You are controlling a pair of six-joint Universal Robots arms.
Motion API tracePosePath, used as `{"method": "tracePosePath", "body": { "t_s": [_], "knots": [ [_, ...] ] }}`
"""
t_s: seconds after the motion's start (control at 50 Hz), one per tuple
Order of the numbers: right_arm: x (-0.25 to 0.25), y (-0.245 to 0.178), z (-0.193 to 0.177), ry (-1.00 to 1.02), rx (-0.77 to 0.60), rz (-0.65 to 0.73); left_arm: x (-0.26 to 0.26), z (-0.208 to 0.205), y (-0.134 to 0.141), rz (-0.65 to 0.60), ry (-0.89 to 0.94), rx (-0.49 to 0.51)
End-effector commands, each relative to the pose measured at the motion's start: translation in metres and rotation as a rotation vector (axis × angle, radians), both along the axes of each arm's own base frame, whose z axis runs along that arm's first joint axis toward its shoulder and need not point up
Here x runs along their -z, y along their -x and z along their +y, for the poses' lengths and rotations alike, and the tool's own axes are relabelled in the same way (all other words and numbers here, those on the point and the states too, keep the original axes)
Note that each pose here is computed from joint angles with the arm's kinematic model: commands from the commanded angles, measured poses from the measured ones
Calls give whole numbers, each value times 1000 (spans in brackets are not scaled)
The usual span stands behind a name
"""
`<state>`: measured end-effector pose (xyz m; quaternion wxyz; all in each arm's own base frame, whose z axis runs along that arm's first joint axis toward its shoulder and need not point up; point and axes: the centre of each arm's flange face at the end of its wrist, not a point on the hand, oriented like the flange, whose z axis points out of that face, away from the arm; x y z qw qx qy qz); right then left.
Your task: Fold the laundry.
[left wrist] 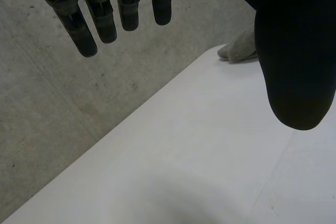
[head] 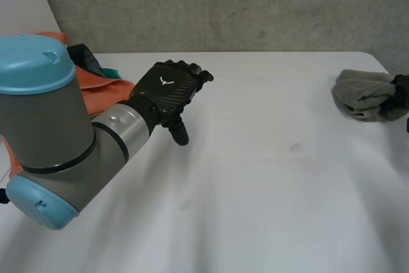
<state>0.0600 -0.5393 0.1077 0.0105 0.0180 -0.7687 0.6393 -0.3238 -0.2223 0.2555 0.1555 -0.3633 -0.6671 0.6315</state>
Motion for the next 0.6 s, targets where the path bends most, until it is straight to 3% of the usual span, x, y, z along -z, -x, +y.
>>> {"method": "tracePosePath", "body": {
  "t_s": [0.02, 0.14, 0.42, 0.6],
  "knots": [
    [-6, 15, -3, 20, 19, 7, 3, -2, 2, -2, -5, 1],
    [-6, 22, -5, 29, 29, 100, 5, -1, 2, -5, -10, 2],
    [-18, 66, -4, 18, 229, 279, 6, -1, 2, -6, -13, 4],
    [-20, 51, 23, -60, 42, 425, 6, 0, 2, -9, -15, 4]
  ]
}}
